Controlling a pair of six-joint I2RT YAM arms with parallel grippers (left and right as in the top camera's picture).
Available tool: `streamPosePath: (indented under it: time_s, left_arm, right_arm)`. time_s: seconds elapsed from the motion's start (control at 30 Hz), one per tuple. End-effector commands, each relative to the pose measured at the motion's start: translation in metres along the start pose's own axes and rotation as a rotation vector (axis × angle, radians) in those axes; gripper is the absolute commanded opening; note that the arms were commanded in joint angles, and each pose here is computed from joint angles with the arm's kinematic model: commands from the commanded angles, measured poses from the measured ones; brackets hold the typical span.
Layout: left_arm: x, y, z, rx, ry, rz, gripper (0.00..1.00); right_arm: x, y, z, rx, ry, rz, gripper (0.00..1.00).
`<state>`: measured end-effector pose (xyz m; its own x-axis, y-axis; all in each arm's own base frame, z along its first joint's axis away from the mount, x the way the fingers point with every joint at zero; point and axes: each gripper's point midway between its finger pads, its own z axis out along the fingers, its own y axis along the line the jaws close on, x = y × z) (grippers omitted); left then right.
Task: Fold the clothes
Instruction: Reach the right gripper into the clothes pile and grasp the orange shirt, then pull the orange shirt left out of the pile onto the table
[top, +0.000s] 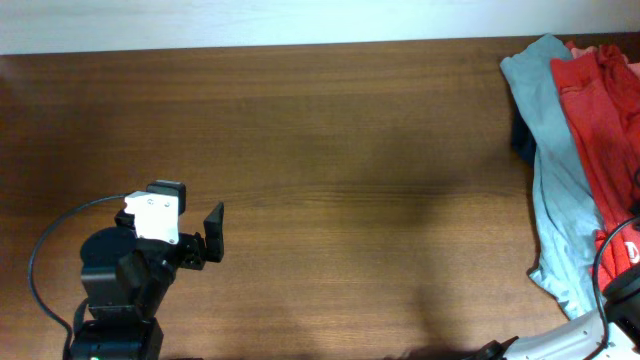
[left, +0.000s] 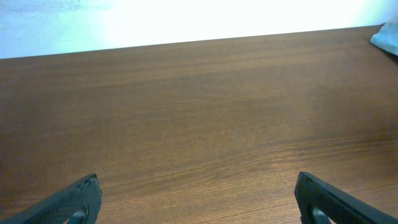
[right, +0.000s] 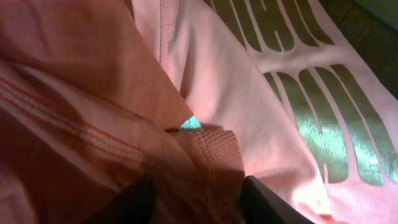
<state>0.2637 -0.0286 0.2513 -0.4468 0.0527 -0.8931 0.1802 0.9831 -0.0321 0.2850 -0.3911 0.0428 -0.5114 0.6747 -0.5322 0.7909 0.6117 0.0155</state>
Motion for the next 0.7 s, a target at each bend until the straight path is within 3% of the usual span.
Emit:
streamPosePath:
  time_s: [0.0, 0.1, 0.17, 0.47, 0.67]
  left_arm:
    - [-0.011, -0.004, -0.005, 0.020, -0.031, 0.001, 0.99]
    - [-0.011, -0.004, -0.005, 0.020, -0.031, 0.001, 0.99]
    - [-0.011, -0.004, -0.005, 0.020, -0.031, 0.001, 0.99]
    - [-0.012, -0.004, -0.005, 0.019, -0.035, 0.002, 0.99]
    - [-0.013, -0.004, -0.005, 0.019, -0.038, 0.003, 0.99]
  right_arm:
    - [-0.006, -0.007, 0.001, 0.017, -0.013, 0.016, 0.45]
    - [-0.005, -0.007, 0.001, 0.017, -0.012, 0.017, 0.17]
    - [-0.006, -0.007, 0.000, 0.018, -0.014, 0.030, 0.07]
    - [-0.039, -0.001, -0.049, 0.007, -0.126, 0.087, 0.04]
    - [-0.055, 0.050, -0.104, -0.161, -0.195, 0.026, 0.04]
